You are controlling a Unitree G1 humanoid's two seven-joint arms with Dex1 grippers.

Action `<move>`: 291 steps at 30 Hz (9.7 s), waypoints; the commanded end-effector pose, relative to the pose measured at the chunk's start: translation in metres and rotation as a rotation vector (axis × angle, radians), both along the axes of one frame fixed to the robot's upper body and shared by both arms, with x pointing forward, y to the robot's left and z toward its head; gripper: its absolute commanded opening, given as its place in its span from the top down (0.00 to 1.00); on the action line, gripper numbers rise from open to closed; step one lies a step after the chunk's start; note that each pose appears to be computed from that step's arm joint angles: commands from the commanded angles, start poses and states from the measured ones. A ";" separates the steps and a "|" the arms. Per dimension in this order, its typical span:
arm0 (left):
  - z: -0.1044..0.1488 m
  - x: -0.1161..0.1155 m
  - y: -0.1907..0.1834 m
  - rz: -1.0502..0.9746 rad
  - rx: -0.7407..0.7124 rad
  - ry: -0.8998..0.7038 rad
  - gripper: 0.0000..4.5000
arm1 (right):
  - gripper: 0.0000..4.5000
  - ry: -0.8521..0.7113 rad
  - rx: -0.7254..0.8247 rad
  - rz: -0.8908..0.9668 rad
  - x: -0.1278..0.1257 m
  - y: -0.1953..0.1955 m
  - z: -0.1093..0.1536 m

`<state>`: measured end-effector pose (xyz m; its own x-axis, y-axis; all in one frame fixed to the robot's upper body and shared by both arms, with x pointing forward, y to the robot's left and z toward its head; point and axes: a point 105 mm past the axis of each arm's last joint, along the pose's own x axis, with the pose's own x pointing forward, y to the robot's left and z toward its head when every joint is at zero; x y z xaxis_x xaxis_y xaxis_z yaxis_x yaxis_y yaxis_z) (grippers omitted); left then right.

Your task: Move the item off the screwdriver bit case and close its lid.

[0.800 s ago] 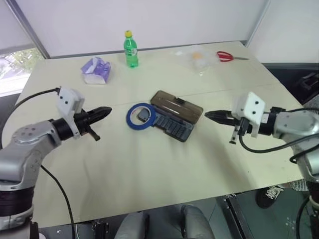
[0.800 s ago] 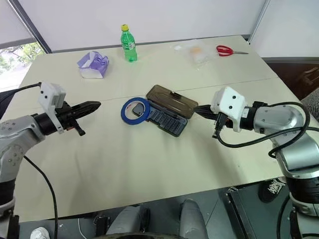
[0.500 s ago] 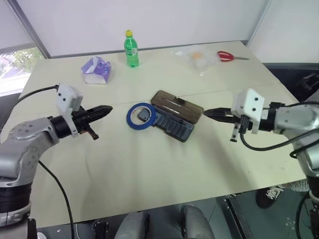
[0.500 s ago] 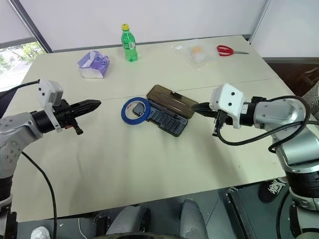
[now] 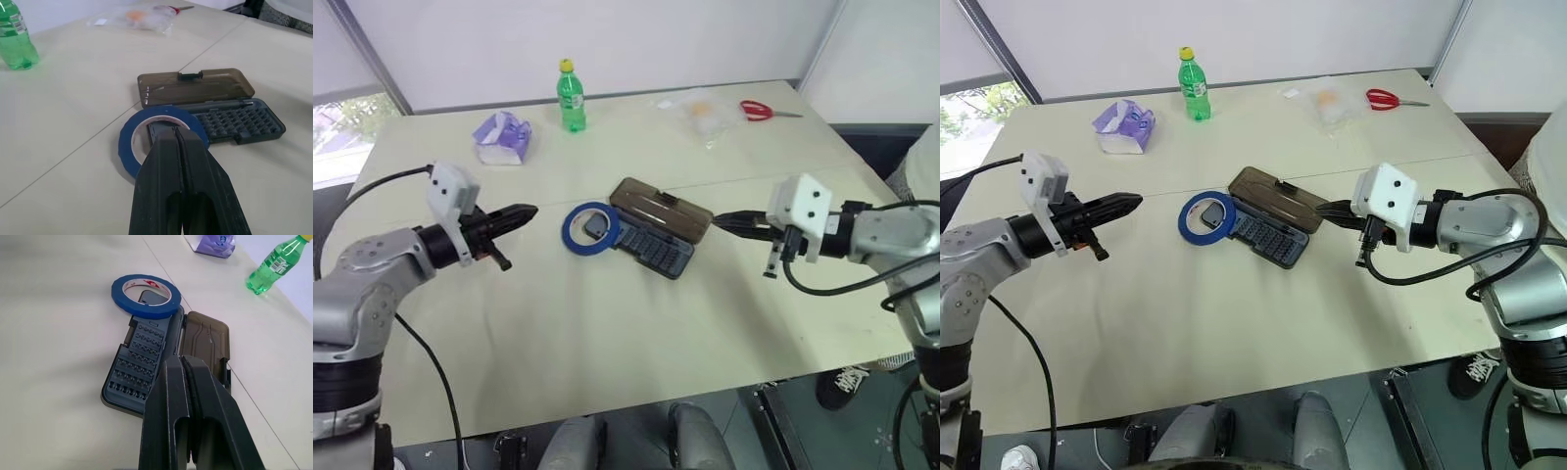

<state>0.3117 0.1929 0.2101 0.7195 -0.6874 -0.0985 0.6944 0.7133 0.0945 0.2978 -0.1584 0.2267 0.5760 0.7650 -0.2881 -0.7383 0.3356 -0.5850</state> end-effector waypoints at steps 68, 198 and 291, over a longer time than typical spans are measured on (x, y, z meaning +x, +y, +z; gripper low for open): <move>-0.093 0.082 -0.046 -0.169 0.365 -0.072 0.90 | 1.00 -0.090 0.067 -0.059 -0.012 0.013 0.007; -0.027 0.058 -0.058 0.115 -0.013 -0.027 1.00 | 0.98 0.589 0.252 -1.077 0.108 0.000 -0.091; -0.013 0.066 -0.039 0.202 -0.001 -0.099 1.00 | 0.99 0.534 0.003 -0.455 0.054 0.084 -0.091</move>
